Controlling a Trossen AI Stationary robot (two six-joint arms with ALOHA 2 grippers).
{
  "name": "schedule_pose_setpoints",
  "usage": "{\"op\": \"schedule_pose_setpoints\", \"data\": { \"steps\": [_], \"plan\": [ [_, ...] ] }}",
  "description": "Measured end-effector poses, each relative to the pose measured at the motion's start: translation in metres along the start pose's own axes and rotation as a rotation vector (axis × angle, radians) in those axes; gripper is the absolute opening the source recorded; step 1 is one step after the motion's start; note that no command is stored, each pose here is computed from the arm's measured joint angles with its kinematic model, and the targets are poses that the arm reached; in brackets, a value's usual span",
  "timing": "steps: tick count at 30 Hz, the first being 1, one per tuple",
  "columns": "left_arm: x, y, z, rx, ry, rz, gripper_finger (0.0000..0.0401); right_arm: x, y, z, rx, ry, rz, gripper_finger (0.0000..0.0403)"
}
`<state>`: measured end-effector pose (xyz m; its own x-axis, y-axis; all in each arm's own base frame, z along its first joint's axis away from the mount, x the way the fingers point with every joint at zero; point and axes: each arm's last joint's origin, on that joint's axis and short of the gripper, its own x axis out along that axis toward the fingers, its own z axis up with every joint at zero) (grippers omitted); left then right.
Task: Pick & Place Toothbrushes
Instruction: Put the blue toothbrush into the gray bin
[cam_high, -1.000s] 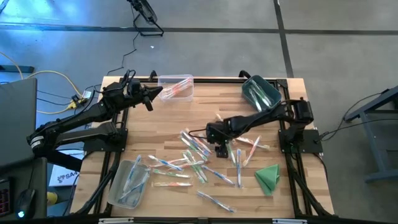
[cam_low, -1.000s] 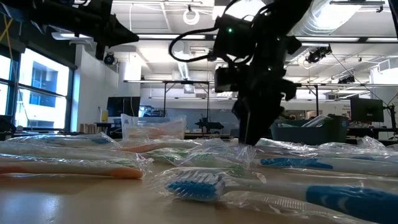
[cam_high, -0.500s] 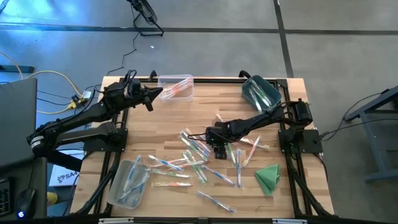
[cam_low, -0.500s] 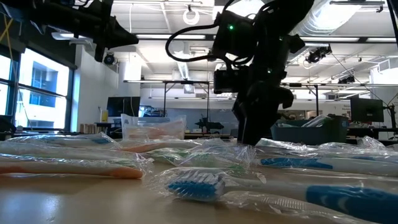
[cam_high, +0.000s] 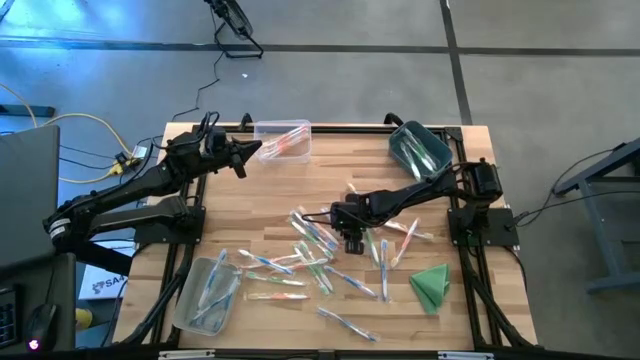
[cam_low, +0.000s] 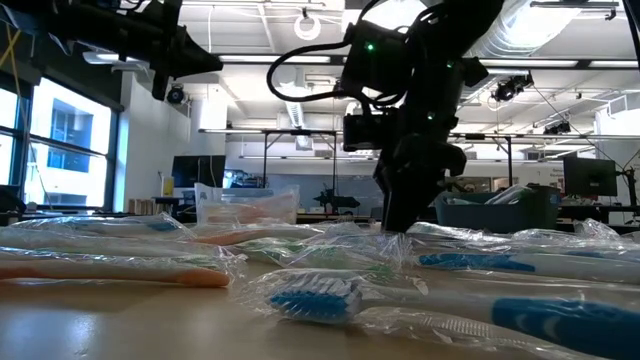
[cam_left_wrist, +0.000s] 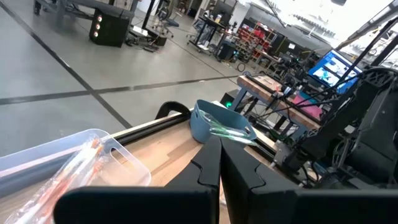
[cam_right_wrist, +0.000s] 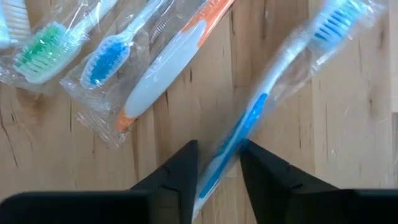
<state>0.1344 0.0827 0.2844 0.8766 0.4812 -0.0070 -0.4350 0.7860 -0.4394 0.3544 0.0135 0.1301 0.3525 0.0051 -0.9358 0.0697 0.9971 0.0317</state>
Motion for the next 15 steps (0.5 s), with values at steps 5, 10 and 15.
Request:
{"op": "schedule_pose_setpoints", "data": {
  "steps": [5, 10, 15],
  "plan": [
    [0.0000, 0.0000, 0.0000, -0.002, 0.000, 0.000, 0.0001, 0.0001, 0.0001, 0.0001, 0.000, -0.001, 0.002, 0.0075],
    [0.0000, 0.0000, 0.0000, -0.002, 0.000, 0.000, 0.0001, 0.0001, 0.0001, 0.0001, 0.000, -0.001, 0.005, 0.0040],
    [0.0000, 0.0001, -0.0001, -0.008, 0.001, 0.001, 0.0001, 0.0002, 0.0002, -0.0001, 0.001, 0.001, 0.008, 0.0014]
  ]
}}
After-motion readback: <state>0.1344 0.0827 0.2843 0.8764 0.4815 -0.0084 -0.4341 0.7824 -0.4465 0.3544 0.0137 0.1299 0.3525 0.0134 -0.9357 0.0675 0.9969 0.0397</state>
